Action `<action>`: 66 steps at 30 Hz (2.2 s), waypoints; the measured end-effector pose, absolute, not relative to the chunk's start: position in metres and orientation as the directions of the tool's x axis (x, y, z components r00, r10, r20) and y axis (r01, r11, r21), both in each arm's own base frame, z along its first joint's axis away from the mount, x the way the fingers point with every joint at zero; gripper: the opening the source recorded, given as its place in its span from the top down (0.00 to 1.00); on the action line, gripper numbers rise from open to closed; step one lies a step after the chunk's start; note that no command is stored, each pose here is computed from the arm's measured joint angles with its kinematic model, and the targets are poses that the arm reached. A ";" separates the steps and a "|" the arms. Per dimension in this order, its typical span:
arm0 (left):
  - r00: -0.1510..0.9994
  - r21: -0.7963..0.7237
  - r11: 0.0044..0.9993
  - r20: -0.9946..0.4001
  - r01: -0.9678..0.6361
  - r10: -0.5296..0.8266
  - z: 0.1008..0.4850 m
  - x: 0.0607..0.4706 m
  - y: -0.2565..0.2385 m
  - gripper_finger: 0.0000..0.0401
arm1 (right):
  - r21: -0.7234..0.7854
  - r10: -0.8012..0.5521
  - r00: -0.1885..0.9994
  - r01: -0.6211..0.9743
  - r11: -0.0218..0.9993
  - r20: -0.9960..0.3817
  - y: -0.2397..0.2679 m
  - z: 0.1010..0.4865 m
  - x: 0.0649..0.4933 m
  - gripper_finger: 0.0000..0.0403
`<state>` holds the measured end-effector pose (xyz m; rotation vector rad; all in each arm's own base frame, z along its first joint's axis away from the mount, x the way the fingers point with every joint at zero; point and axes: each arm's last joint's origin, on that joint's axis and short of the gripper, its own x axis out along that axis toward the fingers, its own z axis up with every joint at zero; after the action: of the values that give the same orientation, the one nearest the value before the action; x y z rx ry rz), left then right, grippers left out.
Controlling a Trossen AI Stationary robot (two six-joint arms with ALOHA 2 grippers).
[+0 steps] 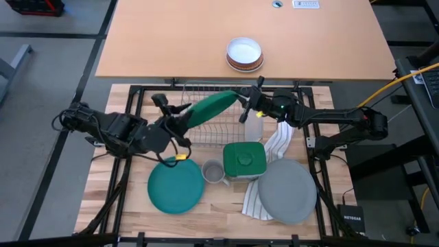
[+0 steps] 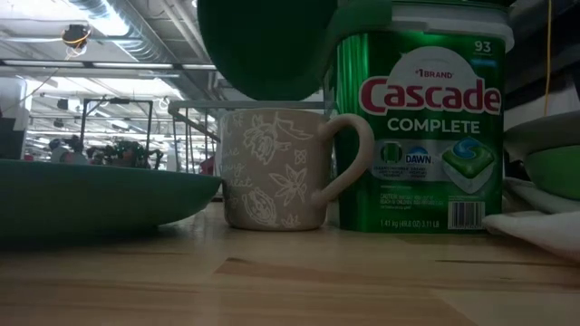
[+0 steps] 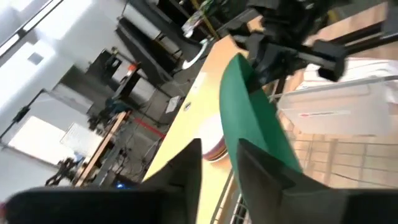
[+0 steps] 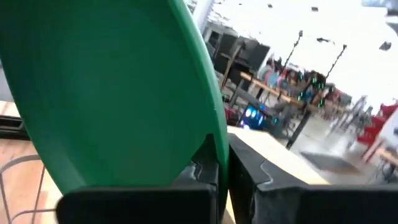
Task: Sort dishes
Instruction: Put the green plate in the dish rack
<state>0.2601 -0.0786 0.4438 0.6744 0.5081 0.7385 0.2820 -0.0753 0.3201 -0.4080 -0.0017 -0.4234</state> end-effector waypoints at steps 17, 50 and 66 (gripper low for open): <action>0.748 0.551 0.723 -0.242 -0.418 0.617 0.435 0.239 -0.118 0.61 | -0.825 -0.233 0.967 0.212 0.524 0.101 -0.070 0.322 0.283 0.97; 0.682 0.491 0.731 -0.321 -0.474 0.657 0.404 0.230 -0.115 0.61 | -0.979 0.178 0.965 0.180 0.094 0.194 -0.061 0.356 0.297 0.97; 0.664 0.536 0.715 -0.335 -0.450 0.669 0.401 0.226 -0.113 0.61 | -0.992 -0.003 0.999 -0.041 0.120 -0.041 -0.128 0.357 0.365 0.97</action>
<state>0.2260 -0.1128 0.4012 0.4335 0.5452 0.6543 0.3653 -0.1278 0.3570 -1.4508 0.0356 0.0277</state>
